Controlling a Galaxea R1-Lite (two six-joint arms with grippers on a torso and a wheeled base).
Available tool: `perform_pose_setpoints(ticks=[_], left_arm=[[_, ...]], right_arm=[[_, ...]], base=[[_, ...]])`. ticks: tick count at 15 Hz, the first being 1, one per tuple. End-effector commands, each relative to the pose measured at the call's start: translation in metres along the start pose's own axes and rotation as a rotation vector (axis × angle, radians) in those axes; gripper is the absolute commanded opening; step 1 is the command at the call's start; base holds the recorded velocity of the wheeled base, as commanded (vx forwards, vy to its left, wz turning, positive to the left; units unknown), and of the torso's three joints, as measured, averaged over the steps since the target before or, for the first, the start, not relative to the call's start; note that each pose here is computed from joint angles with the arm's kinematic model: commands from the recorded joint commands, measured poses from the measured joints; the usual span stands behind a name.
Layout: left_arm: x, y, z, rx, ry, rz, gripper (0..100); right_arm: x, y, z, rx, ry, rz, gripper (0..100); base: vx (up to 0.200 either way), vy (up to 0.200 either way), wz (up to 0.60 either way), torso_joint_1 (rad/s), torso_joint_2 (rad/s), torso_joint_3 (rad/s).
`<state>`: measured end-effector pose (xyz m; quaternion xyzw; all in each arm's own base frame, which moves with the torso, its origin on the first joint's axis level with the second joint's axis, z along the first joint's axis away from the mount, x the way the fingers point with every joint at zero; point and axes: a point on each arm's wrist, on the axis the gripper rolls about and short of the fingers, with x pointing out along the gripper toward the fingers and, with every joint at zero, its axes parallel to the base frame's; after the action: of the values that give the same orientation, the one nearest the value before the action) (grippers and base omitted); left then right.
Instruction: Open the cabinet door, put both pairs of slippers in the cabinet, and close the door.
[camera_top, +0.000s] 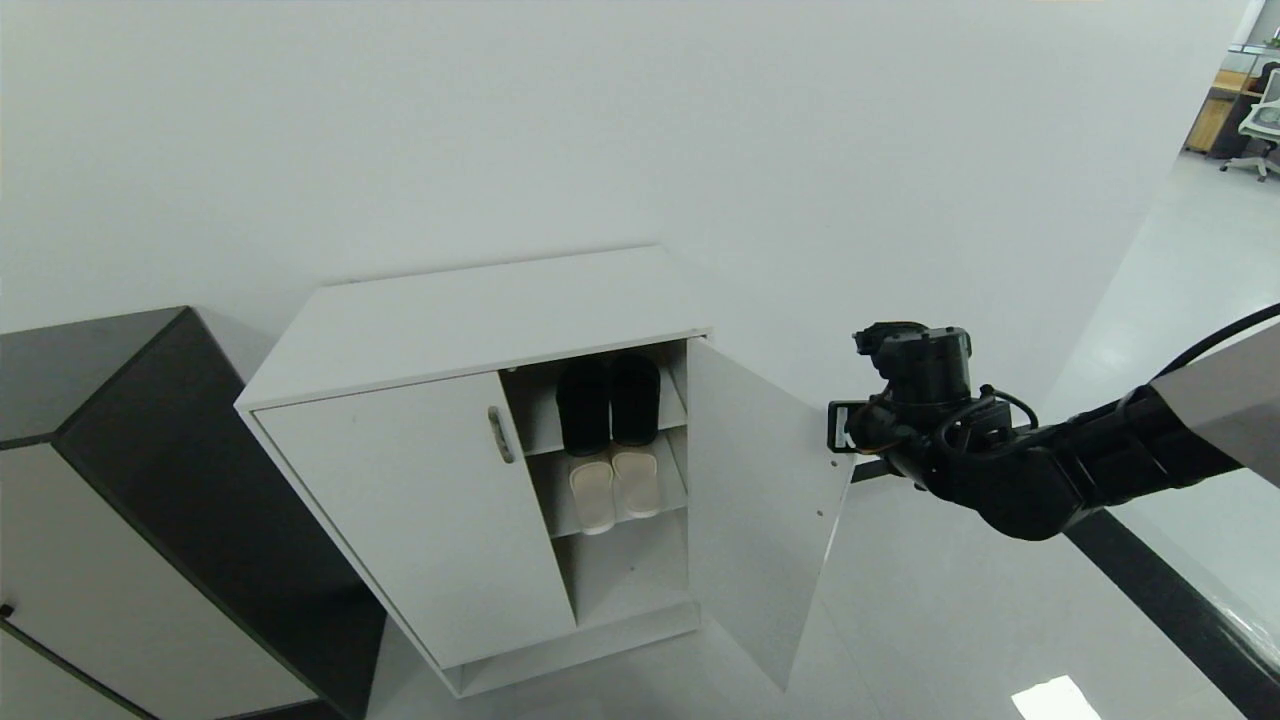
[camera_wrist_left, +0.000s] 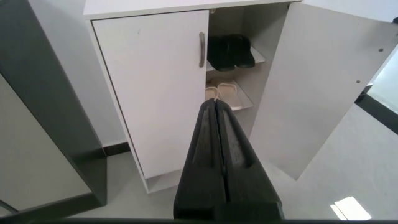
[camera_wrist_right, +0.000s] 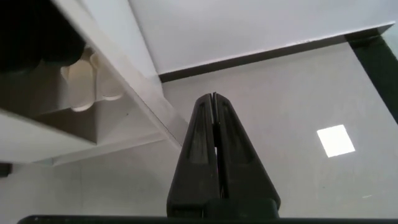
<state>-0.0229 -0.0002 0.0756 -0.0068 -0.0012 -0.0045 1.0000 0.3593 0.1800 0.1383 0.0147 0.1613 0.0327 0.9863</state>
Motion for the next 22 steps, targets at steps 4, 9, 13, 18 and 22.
perform_pose_setpoints(ticks=[4, 9, 13, 18, 22], left_arm=[[0.000, 0.000, 0.000, 0.000, 0.001, 0.000, 0], [0.000, 0.000, 0.000, 0.000, 0.001, 0.000, 0], [0.000, 0.000, 0.000, 0.000, 0.001, 0.000, 0], [0.000, 0.000, 0.000, 0.000, 0.001, 0.000, 0], [0.000, 0.000, 0.000, 0.000, 0.001, 0.000, 0]], right_arm=[[-0.058, 0.046, -0.012, -0.056, 0.023, 0.168, 0], [-0.093, 0.057, -0.011, -0.075, 0.010, 0.250, 0], [-0.095, 0.055, -0.016, -0.112, 0.019, 0.251, 0], [-0.095, 0.055, -0.018, -0.122, 0.019, 0.254, 0], [-0.095, 0.055, -0.019, -0.124, 0.022, 0.258, 0]], base=[[0.000, 0.000, 0.00, 0.000, 0.00, 0.000], [0.000, 0.000, 0.00, 0.000, 0.00, 0.000], [0.000, 0.000, 0.00, 0.000, 0.00, 0.000], [0.000, 0.000, 0.24, 0.001, 0.00, 0.002], [0.000, 0.000, 0.60, 0.006, 0.00, 0.002]])
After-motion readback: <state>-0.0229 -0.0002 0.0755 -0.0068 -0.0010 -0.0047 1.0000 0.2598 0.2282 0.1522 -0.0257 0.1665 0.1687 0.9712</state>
